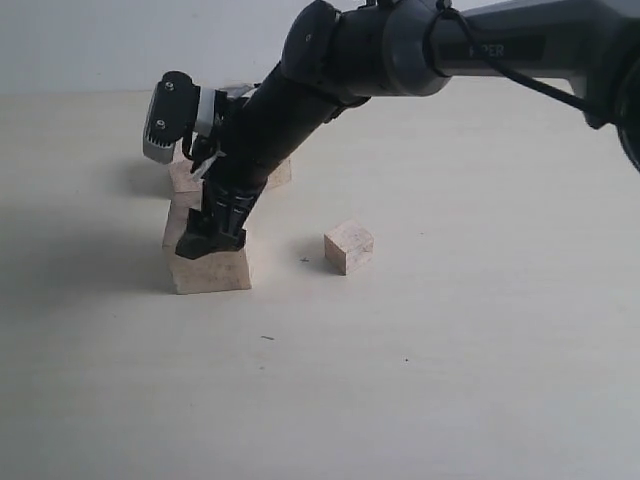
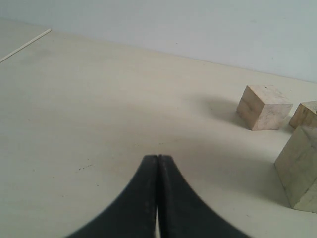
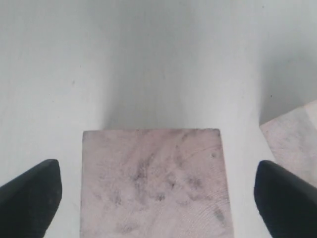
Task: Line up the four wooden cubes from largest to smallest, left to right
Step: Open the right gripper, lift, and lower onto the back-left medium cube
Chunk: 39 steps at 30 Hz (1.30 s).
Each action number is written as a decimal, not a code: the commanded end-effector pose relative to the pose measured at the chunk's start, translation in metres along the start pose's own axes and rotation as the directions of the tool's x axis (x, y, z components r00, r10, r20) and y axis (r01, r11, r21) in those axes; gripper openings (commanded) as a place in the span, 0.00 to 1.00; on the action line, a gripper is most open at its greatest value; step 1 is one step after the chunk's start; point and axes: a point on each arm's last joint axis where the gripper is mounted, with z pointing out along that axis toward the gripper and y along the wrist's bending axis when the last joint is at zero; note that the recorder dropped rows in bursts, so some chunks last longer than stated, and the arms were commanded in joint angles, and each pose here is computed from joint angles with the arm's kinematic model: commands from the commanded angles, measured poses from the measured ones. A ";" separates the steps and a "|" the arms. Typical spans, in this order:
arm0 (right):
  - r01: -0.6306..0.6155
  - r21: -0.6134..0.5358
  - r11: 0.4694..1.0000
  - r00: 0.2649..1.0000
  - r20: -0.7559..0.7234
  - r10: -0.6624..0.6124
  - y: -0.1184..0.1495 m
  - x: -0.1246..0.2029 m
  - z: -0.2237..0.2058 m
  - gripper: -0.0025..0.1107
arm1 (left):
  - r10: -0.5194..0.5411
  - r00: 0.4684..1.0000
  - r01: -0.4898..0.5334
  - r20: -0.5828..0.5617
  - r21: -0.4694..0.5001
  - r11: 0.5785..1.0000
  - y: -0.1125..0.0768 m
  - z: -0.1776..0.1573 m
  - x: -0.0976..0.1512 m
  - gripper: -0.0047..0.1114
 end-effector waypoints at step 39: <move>-0.677 0.326 0.660 0.736 0.324 0.594 -0.092 -0.006 0.059 0.88 | -0.010 1.000 0.010 0.008 0.003 1.000 0.000 0.000 0.000 0.04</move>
